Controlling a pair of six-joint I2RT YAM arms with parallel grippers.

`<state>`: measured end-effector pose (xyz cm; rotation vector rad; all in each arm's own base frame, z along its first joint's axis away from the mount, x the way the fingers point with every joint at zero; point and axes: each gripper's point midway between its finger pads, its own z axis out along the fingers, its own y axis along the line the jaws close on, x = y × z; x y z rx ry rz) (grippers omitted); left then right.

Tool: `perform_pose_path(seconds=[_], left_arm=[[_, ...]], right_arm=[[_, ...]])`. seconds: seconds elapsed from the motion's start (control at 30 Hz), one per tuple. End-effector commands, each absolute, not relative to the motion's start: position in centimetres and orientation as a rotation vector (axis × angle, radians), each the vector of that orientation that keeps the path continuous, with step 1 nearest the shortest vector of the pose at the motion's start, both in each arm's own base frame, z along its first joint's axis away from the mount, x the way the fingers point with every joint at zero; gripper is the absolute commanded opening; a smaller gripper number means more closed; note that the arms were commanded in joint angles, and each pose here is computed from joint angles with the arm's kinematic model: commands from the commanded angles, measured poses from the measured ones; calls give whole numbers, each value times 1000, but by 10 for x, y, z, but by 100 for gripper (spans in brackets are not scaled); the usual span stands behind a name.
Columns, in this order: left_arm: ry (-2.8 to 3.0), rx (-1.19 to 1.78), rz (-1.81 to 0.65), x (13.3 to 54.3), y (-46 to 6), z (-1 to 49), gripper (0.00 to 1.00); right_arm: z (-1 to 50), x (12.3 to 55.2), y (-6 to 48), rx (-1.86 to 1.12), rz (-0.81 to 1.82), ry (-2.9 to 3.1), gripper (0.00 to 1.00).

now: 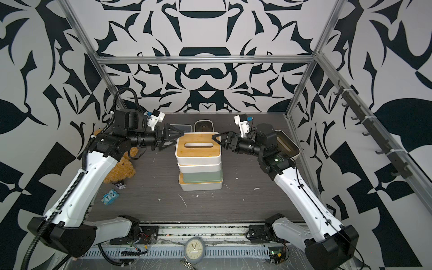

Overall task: Stack the tissue boxes
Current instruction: Adjust the tissue box on the tissue box.

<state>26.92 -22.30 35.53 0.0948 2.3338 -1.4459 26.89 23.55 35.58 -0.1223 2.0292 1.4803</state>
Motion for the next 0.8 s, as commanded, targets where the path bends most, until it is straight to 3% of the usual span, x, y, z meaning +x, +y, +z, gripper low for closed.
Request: perform_pose_path(seconds=[0.0,0.43,0.77], left_arm=[[2304,139,-1477,262,-226,368,99],[2301,132,-1468,262,-225,367,99],[2274,119,-1307,269,-211,374,99]], right_arm=[[381,267,239,-189,1481,1945,91],[375,272,232,-145,1411,1959,91],[380,280,209,-77,1210,1950,91]])
